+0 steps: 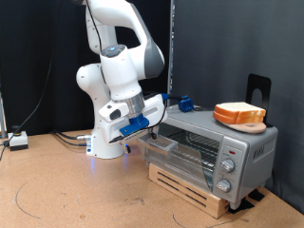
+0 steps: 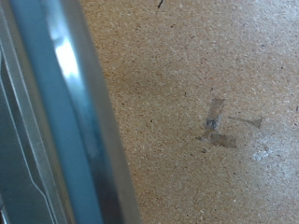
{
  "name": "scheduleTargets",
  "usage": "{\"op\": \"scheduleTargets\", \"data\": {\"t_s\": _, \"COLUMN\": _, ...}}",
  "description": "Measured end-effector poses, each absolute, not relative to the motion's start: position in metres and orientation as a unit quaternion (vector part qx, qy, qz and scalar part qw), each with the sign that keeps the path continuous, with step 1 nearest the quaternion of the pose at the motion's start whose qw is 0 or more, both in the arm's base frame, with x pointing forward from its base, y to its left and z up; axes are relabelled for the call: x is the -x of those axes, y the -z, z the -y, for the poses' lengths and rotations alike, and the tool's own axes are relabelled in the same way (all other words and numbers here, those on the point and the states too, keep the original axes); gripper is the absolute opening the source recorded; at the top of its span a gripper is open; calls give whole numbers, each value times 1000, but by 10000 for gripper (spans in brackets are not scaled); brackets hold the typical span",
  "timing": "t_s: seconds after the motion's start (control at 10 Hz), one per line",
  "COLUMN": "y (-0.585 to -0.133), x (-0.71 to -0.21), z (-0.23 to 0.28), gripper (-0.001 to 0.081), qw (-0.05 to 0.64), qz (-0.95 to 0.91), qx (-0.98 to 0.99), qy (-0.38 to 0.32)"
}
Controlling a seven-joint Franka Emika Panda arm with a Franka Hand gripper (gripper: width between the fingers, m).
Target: Make a piece of toast with the oven
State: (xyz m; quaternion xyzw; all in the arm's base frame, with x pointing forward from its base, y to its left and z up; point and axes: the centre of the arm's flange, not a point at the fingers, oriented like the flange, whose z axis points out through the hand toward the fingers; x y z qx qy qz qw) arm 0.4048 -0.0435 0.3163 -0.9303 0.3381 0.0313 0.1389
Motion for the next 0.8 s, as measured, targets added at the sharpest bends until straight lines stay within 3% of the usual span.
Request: {"op": "scheduleTargets", "data": {"t_s": 0.8, "y": -297, "x": -430, "z": 50, "gripper": 809, "qw": 112, "qz": -367, "qx": 923, "qy": -5}}
